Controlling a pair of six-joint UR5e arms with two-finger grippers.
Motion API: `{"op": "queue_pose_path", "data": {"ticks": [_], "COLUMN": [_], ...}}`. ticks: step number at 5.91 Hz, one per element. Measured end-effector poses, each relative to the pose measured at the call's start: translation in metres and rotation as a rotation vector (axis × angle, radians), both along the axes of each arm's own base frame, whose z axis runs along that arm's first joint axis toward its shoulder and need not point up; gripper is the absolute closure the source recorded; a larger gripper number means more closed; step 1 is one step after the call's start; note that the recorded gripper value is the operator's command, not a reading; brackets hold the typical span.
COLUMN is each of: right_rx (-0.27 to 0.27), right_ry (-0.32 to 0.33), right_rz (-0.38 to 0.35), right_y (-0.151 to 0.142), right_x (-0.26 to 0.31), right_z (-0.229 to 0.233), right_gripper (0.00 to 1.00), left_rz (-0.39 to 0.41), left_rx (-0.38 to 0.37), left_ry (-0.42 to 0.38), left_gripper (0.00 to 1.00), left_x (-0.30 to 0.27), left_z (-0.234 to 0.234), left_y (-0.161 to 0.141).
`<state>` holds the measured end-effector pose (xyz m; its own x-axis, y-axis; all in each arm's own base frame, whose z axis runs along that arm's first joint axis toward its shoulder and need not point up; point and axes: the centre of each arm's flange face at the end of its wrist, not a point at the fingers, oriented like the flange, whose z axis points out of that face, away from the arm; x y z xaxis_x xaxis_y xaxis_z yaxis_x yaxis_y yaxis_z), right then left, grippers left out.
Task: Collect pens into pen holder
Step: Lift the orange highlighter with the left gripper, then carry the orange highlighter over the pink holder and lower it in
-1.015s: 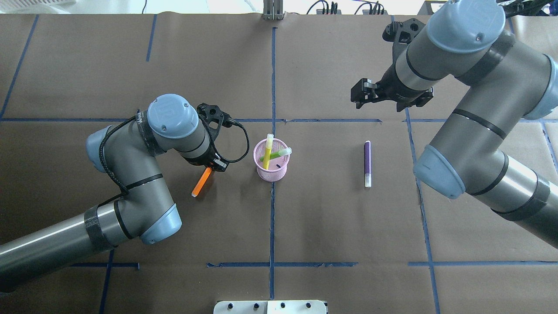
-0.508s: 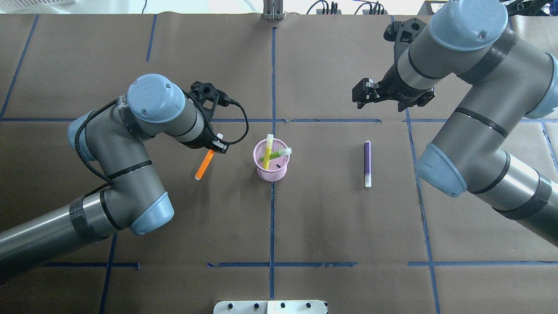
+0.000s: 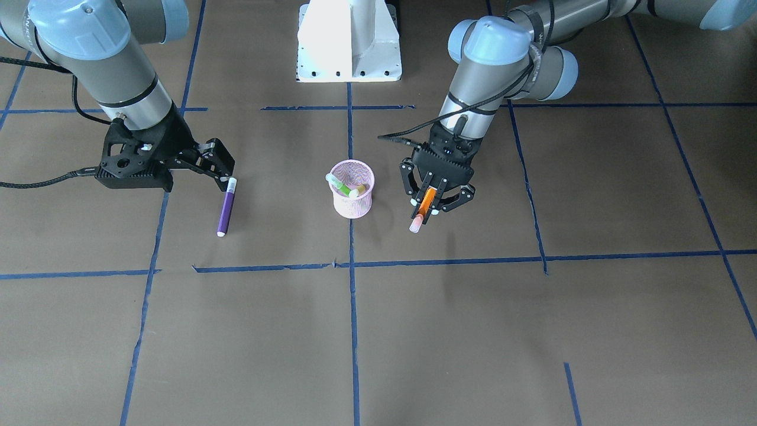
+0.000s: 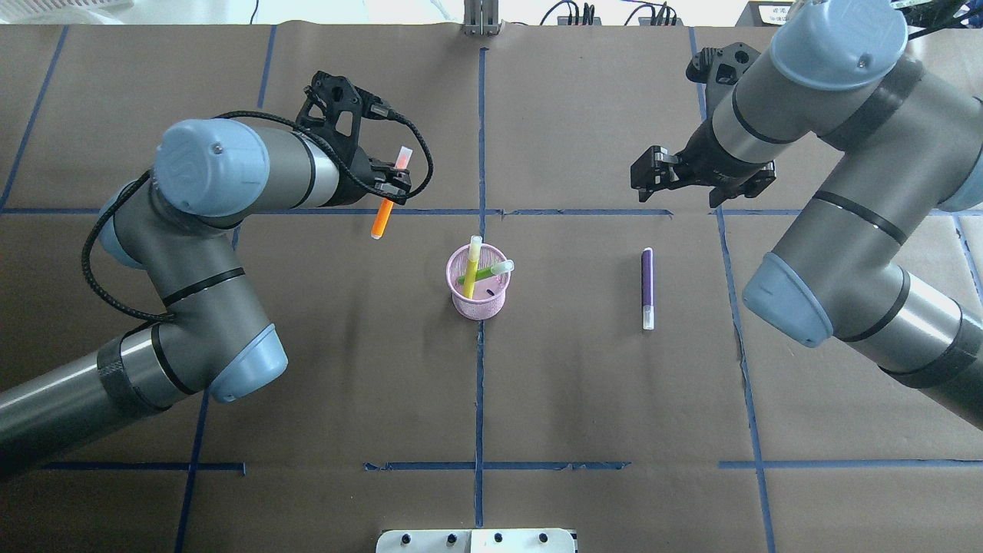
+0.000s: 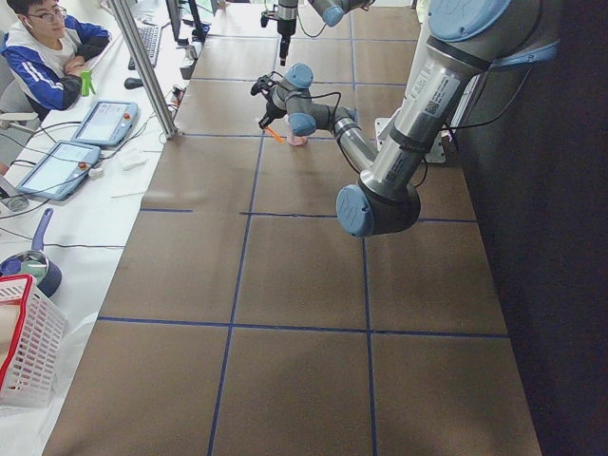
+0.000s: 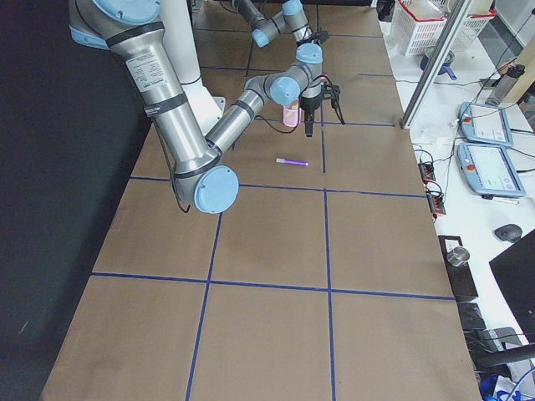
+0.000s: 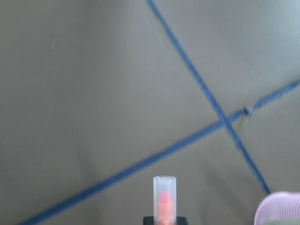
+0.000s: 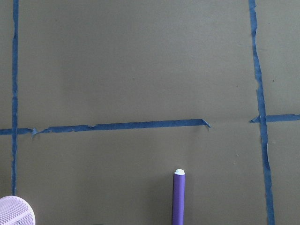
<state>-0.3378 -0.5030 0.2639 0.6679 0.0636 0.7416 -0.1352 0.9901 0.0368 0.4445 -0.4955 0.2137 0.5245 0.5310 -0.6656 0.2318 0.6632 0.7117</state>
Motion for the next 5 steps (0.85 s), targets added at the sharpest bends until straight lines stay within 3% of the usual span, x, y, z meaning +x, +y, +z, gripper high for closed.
{"op": "queue_pose_path", "data": {"ticks": [2, 5], "right_rx": [-0.006, -0.014], "right_ry": [0.005, 0.013], "right_rz": [0.000, -0.001], "right_y": [0.000, 0.000], "right_x": [0.000, 0.000], "right_z": [0.005, 0.011], "right_gripper": [0.00, 0.00], "left_rz": [-0.043, -0.126], "left_rx": [0.188, 0.296], "left_ry": [0.243, 0.499], "left_gripper": [1.00, 1.00], "left_x": [-0.005, 0.035], "left_z": [0.015, 0.037], "left_y": [0.019, 0.073]}}
